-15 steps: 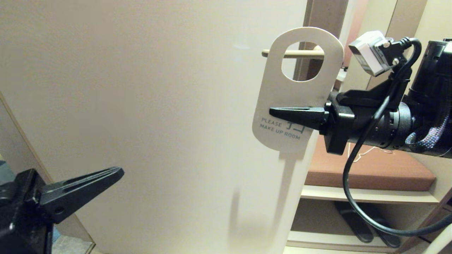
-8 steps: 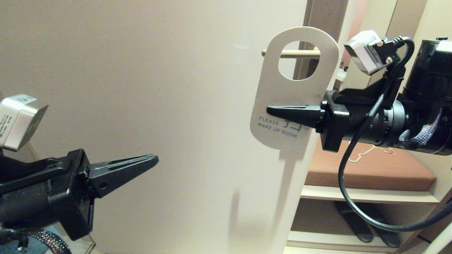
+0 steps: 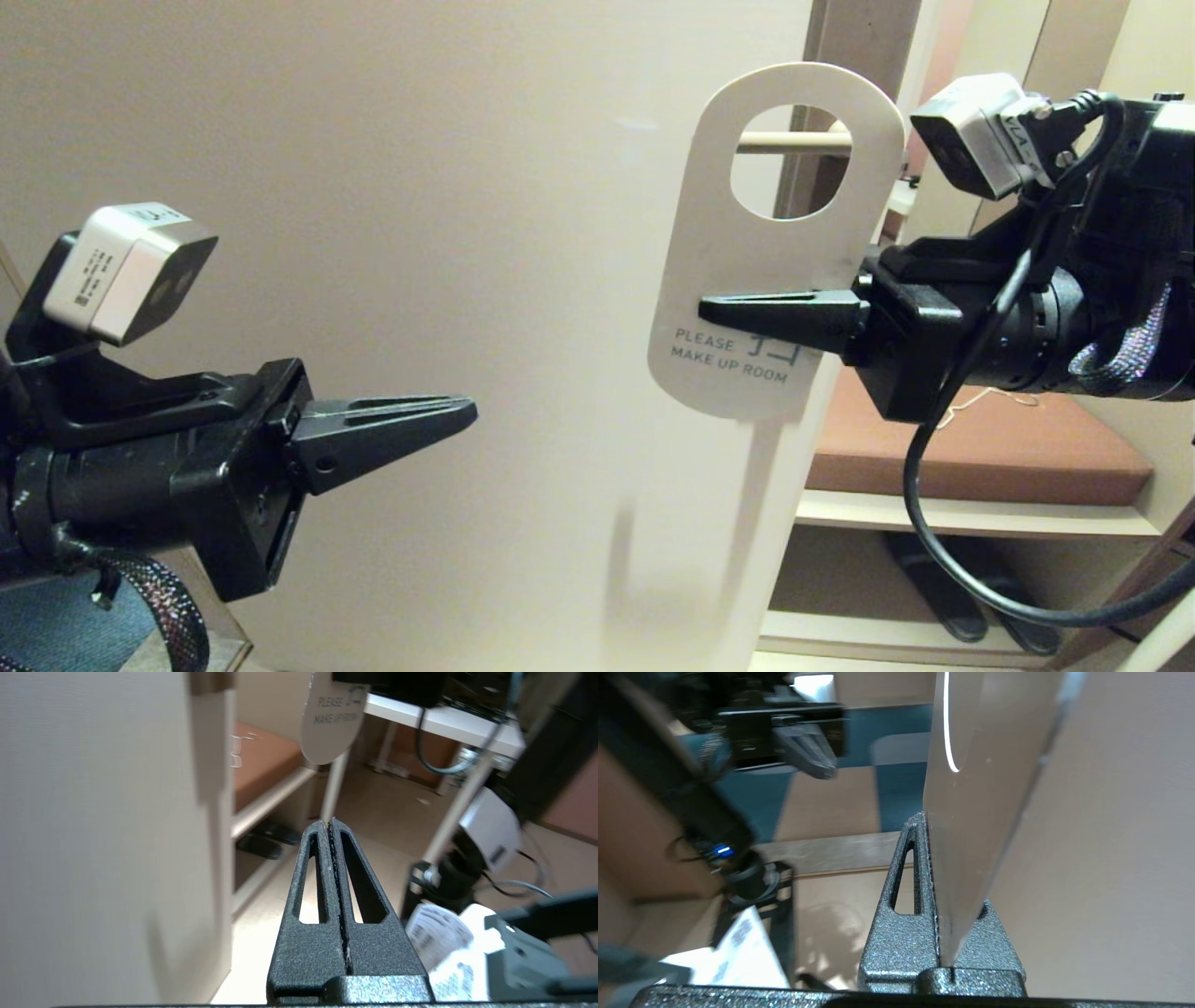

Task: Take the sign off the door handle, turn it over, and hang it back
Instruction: Hand it to the other hand

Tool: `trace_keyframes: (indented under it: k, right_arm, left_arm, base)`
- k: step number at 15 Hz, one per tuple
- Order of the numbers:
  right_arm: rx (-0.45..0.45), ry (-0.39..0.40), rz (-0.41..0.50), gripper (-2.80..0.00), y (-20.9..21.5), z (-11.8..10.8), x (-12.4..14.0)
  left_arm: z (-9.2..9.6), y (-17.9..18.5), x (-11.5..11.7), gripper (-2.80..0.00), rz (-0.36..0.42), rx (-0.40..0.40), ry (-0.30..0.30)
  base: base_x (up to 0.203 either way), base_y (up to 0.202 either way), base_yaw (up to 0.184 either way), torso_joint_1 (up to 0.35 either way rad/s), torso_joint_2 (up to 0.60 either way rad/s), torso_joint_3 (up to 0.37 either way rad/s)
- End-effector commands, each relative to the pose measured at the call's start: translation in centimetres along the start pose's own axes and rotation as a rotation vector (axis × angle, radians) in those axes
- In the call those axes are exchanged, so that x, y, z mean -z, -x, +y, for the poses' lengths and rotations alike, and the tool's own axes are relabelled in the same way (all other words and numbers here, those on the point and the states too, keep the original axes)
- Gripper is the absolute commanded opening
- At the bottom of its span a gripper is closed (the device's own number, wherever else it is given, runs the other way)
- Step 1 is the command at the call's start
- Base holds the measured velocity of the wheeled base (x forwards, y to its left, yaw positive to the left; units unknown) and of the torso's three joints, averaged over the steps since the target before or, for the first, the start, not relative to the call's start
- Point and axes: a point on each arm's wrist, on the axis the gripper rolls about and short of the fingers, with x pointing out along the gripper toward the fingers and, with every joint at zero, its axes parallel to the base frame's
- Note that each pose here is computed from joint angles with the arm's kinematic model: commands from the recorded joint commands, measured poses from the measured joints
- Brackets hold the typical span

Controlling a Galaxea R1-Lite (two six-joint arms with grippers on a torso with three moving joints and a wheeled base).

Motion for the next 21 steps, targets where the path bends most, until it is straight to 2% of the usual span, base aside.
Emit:
trace_keyframes:
  k: [1, 4, 9, 10, 16, 21]
  right_arm:
    - [-0.043, 0.001, 0.002, -2.8, 0.0, 0.1, -0.1]
    - [-0.073, 0.0, 0.006, -2.8, -0.3, 0.4, 0.0]
    - [-0.139, -0.009, 0.021, -2.8, -1.0, 0.8, 0.4]
    - [-0.142, -0.011, 0.023, -2.8, -1.2, 0.8, 0.5]
    - [-0.144, -0.015, 0.028, -2.8, -1.4, 0.6, 0.7]
    - [-0.162, -0.007, 0.023, -2.8, -2.1, 0.6, 0.4]
  left_arm:
    - [0.1, -0.2, 0.1, -2.8, 0.01, 0.04, 0.005]
    - [0.2, -0.5, -0.2, -2.8, 0.015, 0.095, -0.002]
    - [1.3, -2.0, -0.9, -2.8, 0.0, 0.134, -0.029]
    - [1.4, -2.2, -0.9, 0.0, 0.003, 0.156, -0.031]
    - [1.4, -3.2, -1.3, 0.0, -0.017, 0.187, -0.064]
    - [1.6, -4.0, -0.9, 0.0, -0.01, 0.209, -0.06]
  base:
    - [0.0, 0.0, 0.0, 0.0, 0.0, 0.0]
    - [0.0, 0.0, 0.0, 0.0, 0.0, 0.0]
    - [0.0, 0.0, 0.0, 0.0, 0.0, 0.0]
    - [0.0, 0.0, 0.0, 0.0, 0.0, 0.0]
    - [0.0, 0.0, 0.0, 0.0, 0.0, 0.0]
    - [0.0, 0.0, 0.0, 0.0, 0.0, 0.0]
